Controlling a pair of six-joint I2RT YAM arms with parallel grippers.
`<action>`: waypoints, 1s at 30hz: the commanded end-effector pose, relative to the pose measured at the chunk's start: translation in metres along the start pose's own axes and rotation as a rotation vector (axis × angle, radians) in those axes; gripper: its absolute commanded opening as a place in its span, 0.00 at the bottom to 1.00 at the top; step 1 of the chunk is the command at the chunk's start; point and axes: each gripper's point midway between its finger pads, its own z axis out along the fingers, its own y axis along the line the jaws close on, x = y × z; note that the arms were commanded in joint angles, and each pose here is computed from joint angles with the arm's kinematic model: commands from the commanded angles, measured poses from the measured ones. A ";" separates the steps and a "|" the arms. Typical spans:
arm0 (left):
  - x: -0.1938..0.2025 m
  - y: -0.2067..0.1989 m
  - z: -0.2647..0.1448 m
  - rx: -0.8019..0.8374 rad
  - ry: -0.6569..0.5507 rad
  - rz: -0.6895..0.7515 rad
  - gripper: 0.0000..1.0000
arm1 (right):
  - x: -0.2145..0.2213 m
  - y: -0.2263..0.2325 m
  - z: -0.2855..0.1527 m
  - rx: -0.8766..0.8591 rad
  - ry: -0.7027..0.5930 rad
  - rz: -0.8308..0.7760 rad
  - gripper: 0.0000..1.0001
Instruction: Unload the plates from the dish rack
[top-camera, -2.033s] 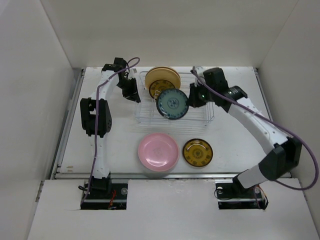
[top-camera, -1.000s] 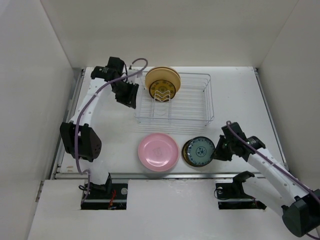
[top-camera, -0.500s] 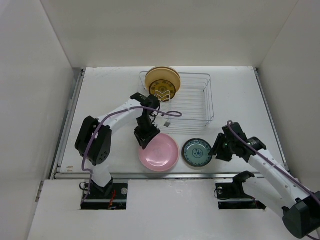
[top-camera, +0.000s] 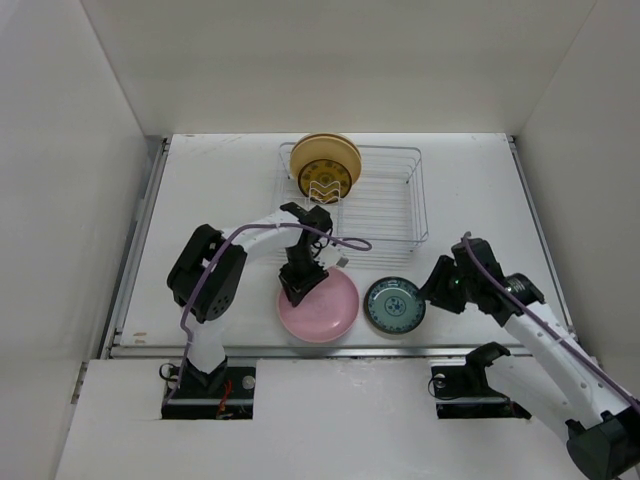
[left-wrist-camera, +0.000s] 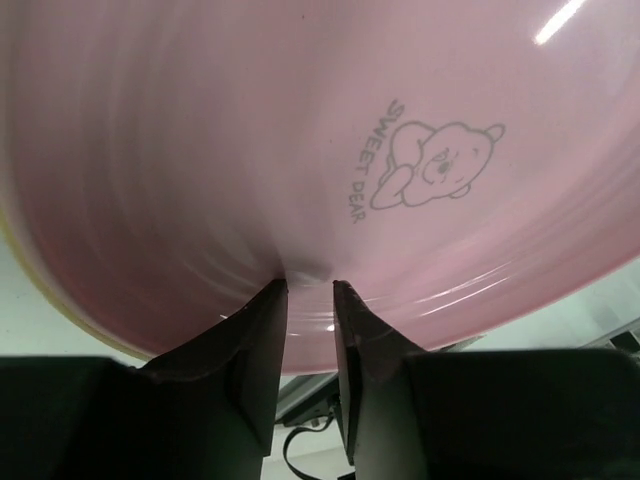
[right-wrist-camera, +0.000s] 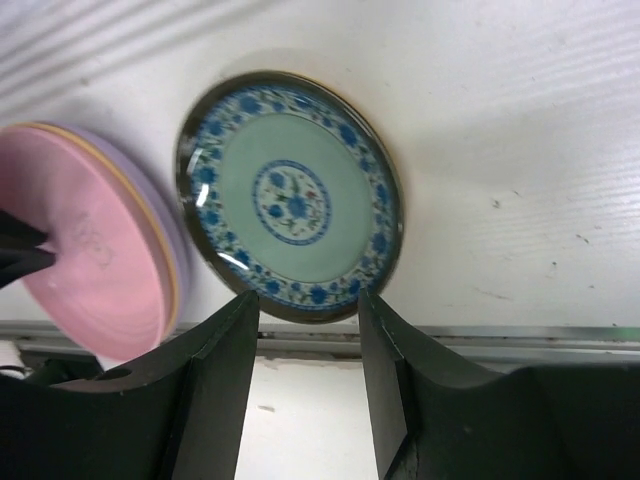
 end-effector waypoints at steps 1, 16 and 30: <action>-0.004 0.003 0.001 -0.015 -0.020 -0.003 0.22 | -0.022 0.023 -0.016 -0.067 -0.067 0.032 0.50; -0.031 -0.030 -0.143 0.041 -0.511 0.035 0.41 | -0.131 0.138 -0.041 -0.241 -0.242 -0.376 0.77; -0.055 0.165 -0.192 -0.112 -0.725 -0.750 0.60 | -0.244 0.301 0.076 -0.237 -0.349 -0.867 0.77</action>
